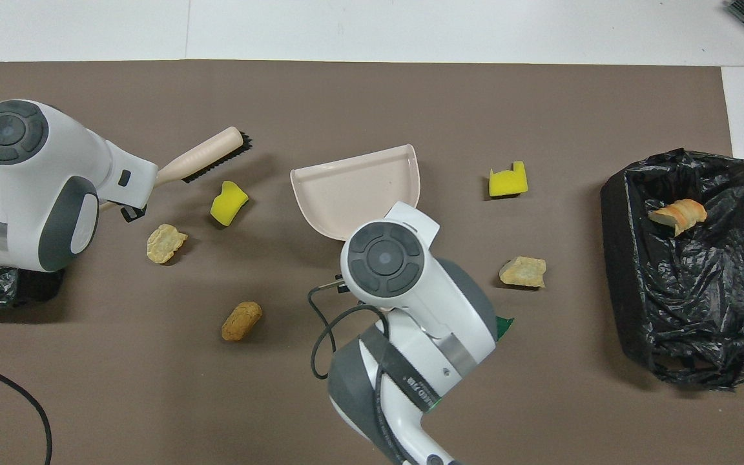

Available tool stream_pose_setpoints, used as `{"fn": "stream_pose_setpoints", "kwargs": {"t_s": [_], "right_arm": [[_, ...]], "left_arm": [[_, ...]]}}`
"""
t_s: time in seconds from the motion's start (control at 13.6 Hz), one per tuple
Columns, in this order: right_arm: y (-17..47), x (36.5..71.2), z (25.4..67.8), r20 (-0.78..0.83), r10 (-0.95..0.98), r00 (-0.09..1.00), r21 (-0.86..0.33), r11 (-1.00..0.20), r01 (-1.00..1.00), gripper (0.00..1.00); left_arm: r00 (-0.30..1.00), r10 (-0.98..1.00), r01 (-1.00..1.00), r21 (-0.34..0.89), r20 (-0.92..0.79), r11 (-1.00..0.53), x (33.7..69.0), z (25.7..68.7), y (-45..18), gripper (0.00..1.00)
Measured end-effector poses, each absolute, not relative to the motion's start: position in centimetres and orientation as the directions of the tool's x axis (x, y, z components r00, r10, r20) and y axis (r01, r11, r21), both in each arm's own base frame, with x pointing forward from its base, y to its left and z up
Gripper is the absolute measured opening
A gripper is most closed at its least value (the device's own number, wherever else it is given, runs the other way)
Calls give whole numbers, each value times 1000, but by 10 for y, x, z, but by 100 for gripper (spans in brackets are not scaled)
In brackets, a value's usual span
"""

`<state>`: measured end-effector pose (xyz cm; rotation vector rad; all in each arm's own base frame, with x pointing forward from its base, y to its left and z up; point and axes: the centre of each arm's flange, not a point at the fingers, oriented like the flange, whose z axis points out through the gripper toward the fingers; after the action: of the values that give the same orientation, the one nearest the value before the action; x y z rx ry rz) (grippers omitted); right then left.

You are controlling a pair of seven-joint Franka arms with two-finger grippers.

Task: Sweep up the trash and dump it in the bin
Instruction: 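Set the dustpan beside the bread while the left gripper brings the brush, then sweep the bread and yellow sponge toward the dustpan with the left gripper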

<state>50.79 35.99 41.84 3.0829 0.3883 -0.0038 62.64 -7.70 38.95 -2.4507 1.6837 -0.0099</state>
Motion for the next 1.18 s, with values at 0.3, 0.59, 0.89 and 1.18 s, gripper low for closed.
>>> {"fn": "stream_pose_setpoints", "kwargs": {"t_s": [0.3,0.59,0.89,1.18], "right_arm": [[324,524,418,-61,530,846,30,-846,532,33],[299,536,411,-82,748,658,3,-660,751,33],[286,538,405,-97,920,379,-39,-384,922,33],[283,537,401,-92,989,119,-70,-125,990,33]], "left_arm": [[269,-950,-961,-106,-156,-255,610,365,-93,26],[210,-955,-978,-26,-210,-209,555,355,-117,26],[274,-910,-954,30,-311,-298,491,385,-150,26],[434,-847,-895,-43,-307,-443,475,422,-147,26]]}}
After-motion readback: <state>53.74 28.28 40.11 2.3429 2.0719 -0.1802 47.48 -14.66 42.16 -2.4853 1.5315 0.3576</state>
